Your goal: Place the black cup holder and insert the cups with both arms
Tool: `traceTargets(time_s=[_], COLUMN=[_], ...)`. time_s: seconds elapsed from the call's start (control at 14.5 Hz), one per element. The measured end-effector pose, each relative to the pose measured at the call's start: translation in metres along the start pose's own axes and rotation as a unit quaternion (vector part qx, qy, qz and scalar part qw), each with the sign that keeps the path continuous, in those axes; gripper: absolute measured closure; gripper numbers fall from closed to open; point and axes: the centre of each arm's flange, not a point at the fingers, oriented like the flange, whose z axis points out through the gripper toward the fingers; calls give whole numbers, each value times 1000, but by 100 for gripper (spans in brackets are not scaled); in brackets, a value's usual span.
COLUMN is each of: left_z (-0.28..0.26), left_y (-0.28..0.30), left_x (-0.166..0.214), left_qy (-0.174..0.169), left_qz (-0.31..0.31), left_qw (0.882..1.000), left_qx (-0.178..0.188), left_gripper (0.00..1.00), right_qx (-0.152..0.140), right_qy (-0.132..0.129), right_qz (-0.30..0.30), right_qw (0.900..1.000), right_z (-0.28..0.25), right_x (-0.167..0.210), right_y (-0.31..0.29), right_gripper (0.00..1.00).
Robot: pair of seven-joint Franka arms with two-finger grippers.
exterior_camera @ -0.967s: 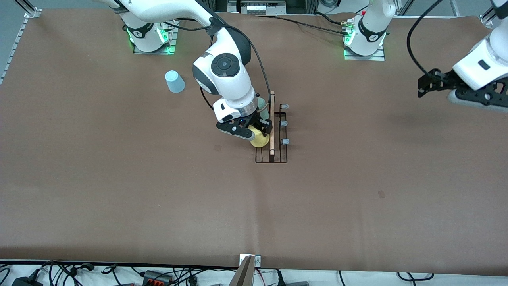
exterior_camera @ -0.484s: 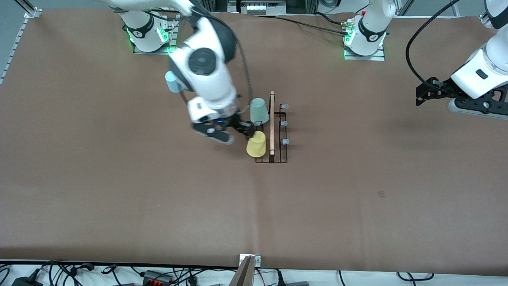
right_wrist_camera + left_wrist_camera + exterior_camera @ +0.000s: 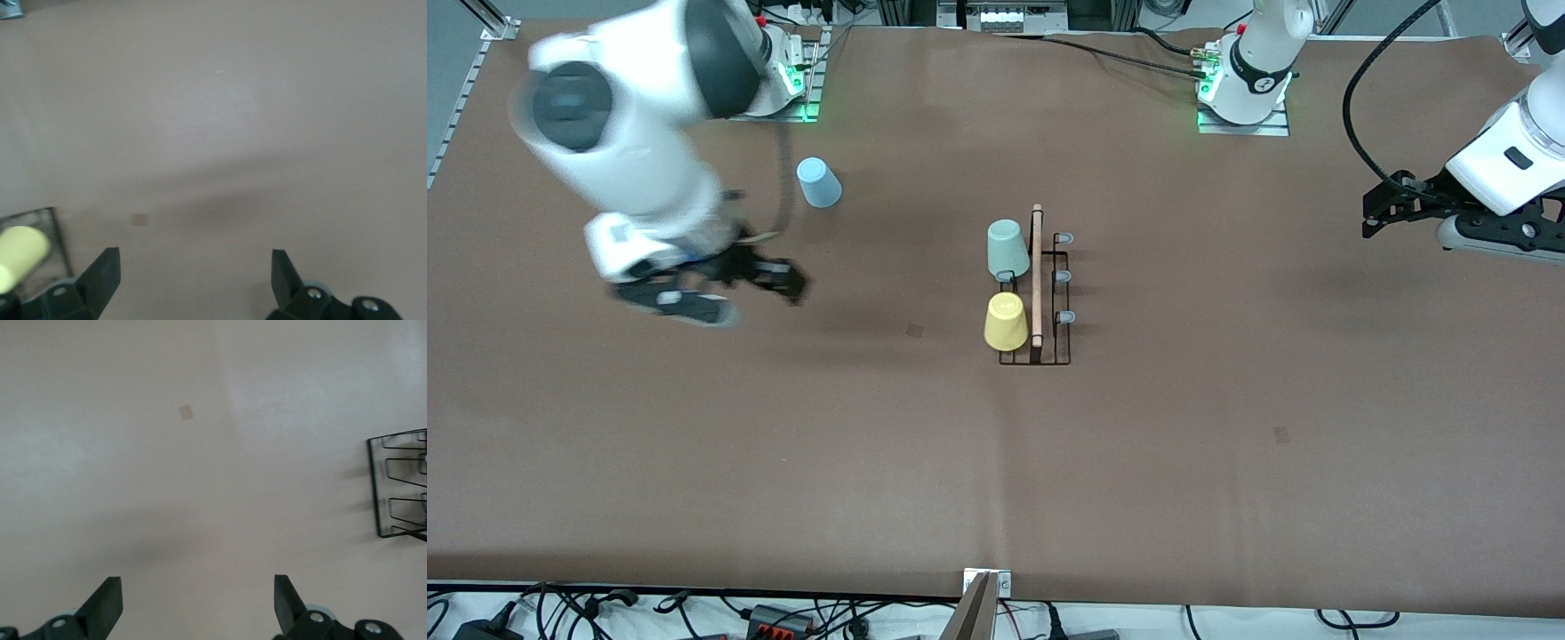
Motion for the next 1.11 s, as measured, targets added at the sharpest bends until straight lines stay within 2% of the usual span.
traceTargets(time_s=[0.28, 0.55, 0.76, 1.11], left_z=[0, -1, -1, -1], left_y=[2, 2, 3, 4], left_x=[1, 1, 0, -1], left_qy=[1, 1, -2, -6], left_qz=[1, 1, 2, 3], left_qw=[1000, 1000, 1000, 1000], left_qx=[-3, -3, -4, -4], left_gripper=[0, 0, 0, 0], right_qx=[-20, -20, -16, -15], right_qy=[-24, -27, -27, -40], right_qz=[-45, -40, -30, -55], right_qw=[999, 999, 999, 998], right_z=[-31, -59, -72, -58], right_x=[19, 18, 11, 14], right_y=[129, 235, 259, 231], right_gripper=[0, 0, 0, 0])
